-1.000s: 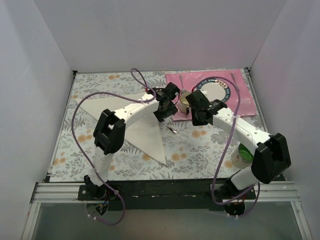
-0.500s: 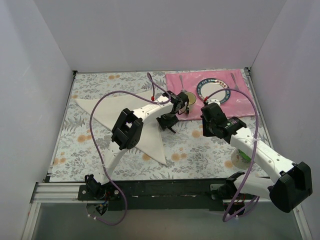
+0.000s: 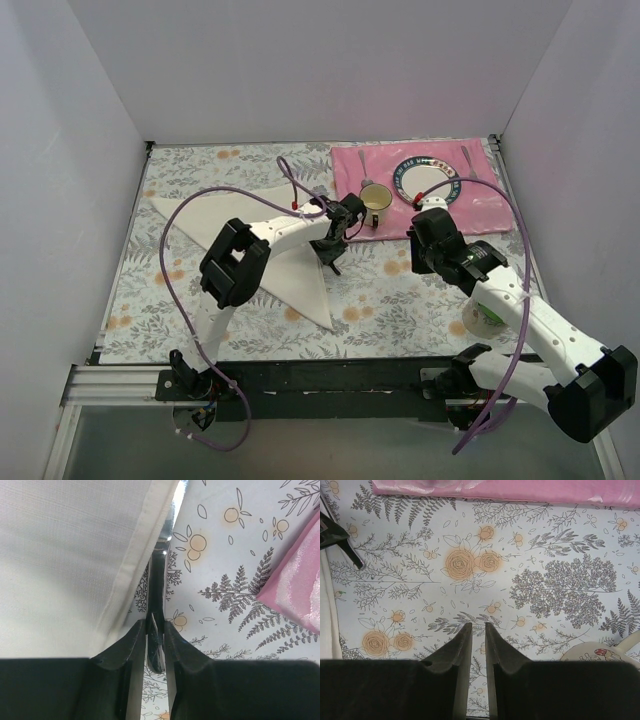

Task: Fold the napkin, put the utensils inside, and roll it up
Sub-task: Grab a utensil with the left arm

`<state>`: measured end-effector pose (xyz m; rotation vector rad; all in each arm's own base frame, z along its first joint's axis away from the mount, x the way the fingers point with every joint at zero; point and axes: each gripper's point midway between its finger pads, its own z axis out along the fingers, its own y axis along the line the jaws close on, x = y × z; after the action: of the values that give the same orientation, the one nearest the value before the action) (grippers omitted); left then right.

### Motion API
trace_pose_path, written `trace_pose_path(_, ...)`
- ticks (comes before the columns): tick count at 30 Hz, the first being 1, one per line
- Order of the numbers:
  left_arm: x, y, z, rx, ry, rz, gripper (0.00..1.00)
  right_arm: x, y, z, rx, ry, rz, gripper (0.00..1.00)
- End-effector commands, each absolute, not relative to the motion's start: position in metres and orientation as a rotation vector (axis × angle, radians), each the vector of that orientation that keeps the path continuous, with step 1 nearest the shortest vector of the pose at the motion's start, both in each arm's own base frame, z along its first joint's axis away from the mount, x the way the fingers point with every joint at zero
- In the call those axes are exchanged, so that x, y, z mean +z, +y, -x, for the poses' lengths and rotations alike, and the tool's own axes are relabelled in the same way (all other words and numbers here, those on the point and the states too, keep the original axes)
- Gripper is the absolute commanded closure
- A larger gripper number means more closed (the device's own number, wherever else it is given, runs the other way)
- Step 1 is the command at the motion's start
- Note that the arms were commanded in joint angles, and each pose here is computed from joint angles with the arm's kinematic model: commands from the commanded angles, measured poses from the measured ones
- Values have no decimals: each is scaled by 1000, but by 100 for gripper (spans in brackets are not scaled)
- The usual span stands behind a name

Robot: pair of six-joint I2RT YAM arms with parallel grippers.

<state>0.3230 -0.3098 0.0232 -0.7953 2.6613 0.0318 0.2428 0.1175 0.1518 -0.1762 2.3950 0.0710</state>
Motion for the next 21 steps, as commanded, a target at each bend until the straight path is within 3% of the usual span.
trace_pose_path(1, 16, -321, -338, -69, 2486, 1156, 99, 161, 114, -247, 70, 2341, 164, 76)
trace_pose_path(21, 78, -354, -343, -54, 2453, 839, 100, 143, 129, -248, 116, 2405, 197, 77)
